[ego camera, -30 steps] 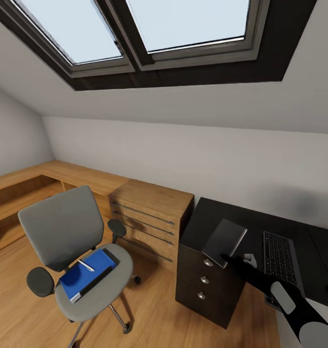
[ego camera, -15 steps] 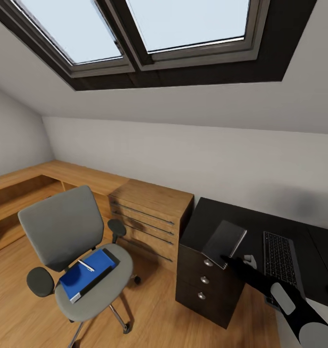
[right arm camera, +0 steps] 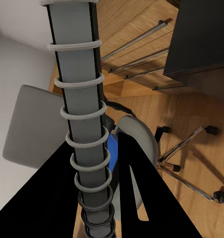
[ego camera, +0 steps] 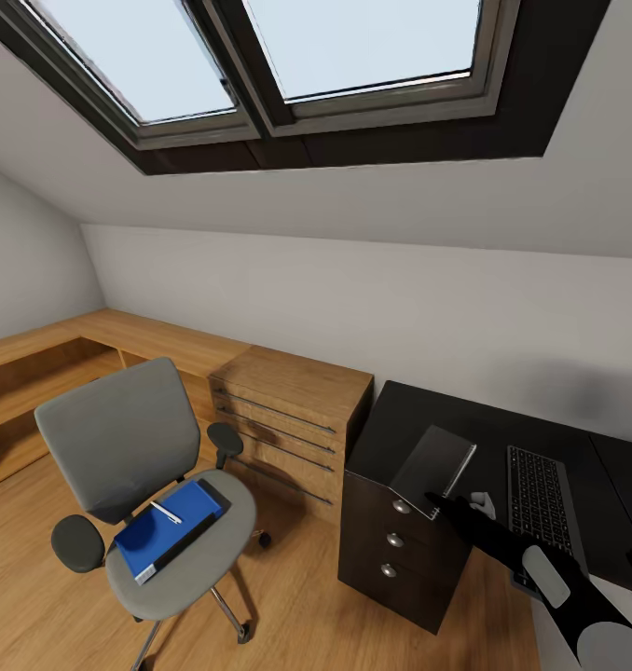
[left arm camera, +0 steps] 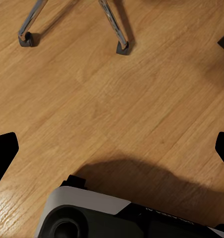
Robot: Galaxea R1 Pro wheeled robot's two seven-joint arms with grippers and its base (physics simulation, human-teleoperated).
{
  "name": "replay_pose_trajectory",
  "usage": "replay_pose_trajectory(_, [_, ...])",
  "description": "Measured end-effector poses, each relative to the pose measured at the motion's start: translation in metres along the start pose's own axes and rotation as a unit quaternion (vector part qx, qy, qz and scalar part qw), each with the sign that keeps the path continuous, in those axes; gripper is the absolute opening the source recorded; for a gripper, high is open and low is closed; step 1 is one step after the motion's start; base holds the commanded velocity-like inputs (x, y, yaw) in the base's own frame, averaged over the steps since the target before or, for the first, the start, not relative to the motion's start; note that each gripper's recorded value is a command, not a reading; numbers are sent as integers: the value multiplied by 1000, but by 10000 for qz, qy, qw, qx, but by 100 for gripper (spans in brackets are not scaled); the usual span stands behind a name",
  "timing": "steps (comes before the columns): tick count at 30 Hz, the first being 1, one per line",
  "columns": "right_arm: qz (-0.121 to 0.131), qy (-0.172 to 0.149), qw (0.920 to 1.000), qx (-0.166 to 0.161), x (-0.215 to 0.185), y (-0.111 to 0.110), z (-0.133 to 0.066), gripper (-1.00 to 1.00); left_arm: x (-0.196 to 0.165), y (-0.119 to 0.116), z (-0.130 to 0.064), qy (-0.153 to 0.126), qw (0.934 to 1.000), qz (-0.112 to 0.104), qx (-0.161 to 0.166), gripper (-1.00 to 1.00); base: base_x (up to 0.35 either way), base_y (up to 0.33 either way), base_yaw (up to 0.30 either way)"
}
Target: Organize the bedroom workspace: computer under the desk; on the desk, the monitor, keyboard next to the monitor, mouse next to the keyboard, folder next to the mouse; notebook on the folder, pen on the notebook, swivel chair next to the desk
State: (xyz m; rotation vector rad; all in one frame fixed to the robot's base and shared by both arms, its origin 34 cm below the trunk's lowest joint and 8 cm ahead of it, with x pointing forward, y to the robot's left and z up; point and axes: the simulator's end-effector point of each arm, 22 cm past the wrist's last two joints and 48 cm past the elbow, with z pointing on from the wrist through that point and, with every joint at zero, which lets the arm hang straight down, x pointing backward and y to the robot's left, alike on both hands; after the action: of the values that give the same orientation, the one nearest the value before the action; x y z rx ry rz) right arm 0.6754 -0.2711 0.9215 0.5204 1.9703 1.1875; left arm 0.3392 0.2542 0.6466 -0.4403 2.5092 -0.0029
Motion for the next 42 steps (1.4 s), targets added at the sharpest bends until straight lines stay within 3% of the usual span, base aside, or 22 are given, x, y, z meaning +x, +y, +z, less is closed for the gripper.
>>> replay_pose_trajectory(11, [-9, -10, 10000, 0, 0, 0, 0, -100, -1, 0, 0, -20, 10000, 3, -2, 100, -3, 0, 0])
replay_pose_trajectory(20, [-31, -19, 10000, 8, -1, -1, 0, -100, -5, 5, -3, -327, 9995, 15, -44, 100, -216, 0, 0])
replay_pose_trajectory(25, [-35, -23, 10000, 22, -1, -2, 0, -100, 13, 14, -10, -273, 9995, 49, -129, 100, -302, 0, 0])
replay_pose_trajectory(28, [-31, -33, 10000, 23, -2, -1, 0, -100, 16, 19, -14, -387, 9991, 78, -171, 100, -183, 0, 0])
replay_pose_trajectory(32, [-29, -45, 10000, 23, -3, -1, -1, -100, 11, 24, -18, -610, 9979, 99, -209, 100, -72, 0, 0])
replay_pose_trajectory(42, [-30, -49, 10000, 18, -3, -1, -1, -100, 9, 27, -20, -721, 9971, 110, -238, 100, 69, 0, 0])
